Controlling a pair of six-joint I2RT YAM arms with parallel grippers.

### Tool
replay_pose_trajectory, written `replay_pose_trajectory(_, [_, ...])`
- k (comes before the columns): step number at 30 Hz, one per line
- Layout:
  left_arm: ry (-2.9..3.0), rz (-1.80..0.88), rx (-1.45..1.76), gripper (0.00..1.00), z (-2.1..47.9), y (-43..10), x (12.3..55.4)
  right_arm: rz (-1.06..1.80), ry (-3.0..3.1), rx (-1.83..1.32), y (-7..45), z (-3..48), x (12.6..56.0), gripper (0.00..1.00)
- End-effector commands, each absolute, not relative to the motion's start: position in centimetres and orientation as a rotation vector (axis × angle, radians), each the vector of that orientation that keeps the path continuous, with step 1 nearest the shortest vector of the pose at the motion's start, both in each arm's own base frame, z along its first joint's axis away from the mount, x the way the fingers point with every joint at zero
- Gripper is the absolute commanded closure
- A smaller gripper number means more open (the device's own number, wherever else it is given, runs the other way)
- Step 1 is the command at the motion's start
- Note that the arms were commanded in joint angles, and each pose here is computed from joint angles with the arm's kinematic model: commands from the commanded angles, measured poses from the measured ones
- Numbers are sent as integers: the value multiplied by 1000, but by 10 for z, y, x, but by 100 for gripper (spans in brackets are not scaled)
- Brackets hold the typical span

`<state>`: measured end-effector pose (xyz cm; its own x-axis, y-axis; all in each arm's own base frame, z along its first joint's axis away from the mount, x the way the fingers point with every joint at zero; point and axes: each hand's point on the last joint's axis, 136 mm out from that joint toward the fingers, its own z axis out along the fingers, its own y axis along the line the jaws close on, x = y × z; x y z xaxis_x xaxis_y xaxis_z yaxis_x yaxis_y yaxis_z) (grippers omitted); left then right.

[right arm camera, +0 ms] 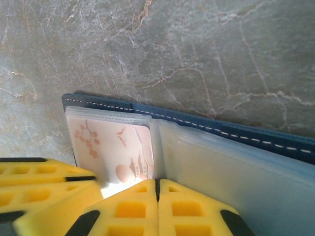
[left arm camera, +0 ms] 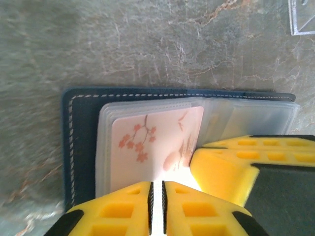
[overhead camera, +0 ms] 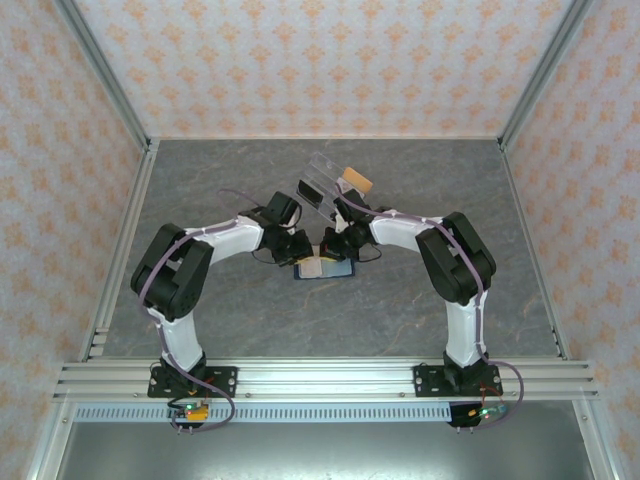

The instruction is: Take the credit cards out of the card holder

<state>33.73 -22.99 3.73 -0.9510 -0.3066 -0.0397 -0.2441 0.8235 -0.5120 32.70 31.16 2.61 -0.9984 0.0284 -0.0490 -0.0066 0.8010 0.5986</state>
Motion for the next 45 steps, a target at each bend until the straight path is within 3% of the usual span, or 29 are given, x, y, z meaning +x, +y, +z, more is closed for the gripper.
replay_pose_trajectory(1, [2842, -642, -451, 81, 60, -209, 340, 854, 2966, 34, 299, 13, 324, 95])
replay_pose_trajectory(6, [2865, -569, -490, 79, 49, -196, 337, 855, 2958, 39, 297, 15, 325, 95])
replay_pose_trajectory(14, [2893, -660, -488, 83, 36, -210, 337, 872, 2938, 30, 299, 23, 327, 76])
replay_pose_trajectory(22, [2914, -701, -480, 87, 27, -217, 337, 879, 2946, 35, 300, 20, 326, 72])
replay_pose_trajectory(33, [2926, -729, -471, 92, 22, -221, 336, 901, 2951, 35, 302, 18, 324, 73])
replay_pose_trajectory(45, [2983, -597, -491, 98, 4, -206, 325, 1111, 2860, -44, 314, 43, 324, 88])
